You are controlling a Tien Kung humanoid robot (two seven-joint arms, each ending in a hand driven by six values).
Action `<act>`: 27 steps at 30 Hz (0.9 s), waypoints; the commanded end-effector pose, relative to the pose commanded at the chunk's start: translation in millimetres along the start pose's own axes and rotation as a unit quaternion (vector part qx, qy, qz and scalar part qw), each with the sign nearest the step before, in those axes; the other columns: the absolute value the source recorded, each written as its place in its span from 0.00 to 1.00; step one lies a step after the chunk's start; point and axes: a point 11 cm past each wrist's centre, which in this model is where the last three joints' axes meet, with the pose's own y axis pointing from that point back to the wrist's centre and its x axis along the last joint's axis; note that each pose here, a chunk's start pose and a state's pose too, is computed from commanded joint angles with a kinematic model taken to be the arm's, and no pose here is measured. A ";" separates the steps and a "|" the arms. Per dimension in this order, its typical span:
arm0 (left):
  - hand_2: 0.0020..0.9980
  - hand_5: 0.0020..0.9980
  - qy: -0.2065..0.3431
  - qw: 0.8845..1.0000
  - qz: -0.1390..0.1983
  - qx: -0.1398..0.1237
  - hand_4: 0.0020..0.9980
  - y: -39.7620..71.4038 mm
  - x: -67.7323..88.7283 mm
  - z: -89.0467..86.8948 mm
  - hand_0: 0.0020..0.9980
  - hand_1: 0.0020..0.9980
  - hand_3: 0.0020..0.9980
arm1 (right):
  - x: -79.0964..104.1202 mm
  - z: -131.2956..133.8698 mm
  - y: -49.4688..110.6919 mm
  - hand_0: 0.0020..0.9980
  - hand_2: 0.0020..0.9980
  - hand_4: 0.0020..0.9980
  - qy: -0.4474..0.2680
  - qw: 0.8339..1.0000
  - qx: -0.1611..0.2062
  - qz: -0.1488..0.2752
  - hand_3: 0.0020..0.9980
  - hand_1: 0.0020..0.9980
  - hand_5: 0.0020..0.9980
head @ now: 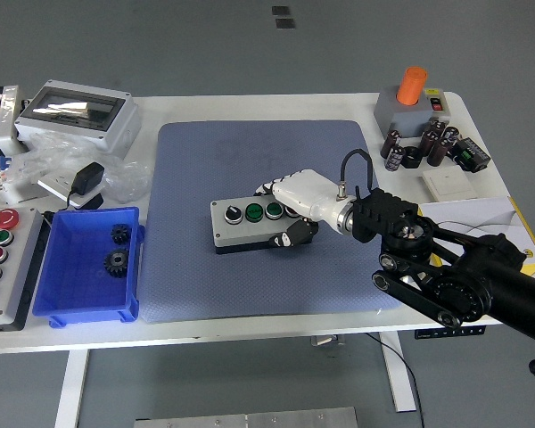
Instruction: Pick up the button,place it on the desk,press the button,press the button
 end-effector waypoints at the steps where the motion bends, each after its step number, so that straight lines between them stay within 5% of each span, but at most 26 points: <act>1: 0.65 0.18 0.000 1.000 0.000 0.000 0.66 0.0 -0.1 0.0 0.73 0.74 0.80 | 0.0 0.2 0.6 0.71 0.80 0.87 -0.003 1.000 -0.002 -0.001 0.86 0.77 0.36; 10: 0.65 0.18 0.000 1.000 -0.001 -0.001 0.66 0.0 -0.6 0.3 0.73 0.74 0.80 | -1.2 -2.1 3.1 0.66 0.80 0.96 -0.028 0.999 -0.011 -0.009 0.87 0.74 0.48; 27: 0.64 0.17 0.001 1.000 -0.003 -0.002 0.65 0.0 -2.0 0.5 0.73 0.74 0.79 | 3.2 1.6 4.8 0.66 0.83 1.00 -0.036 0.999 -0.025 -0.012 0.89 0.75 0.55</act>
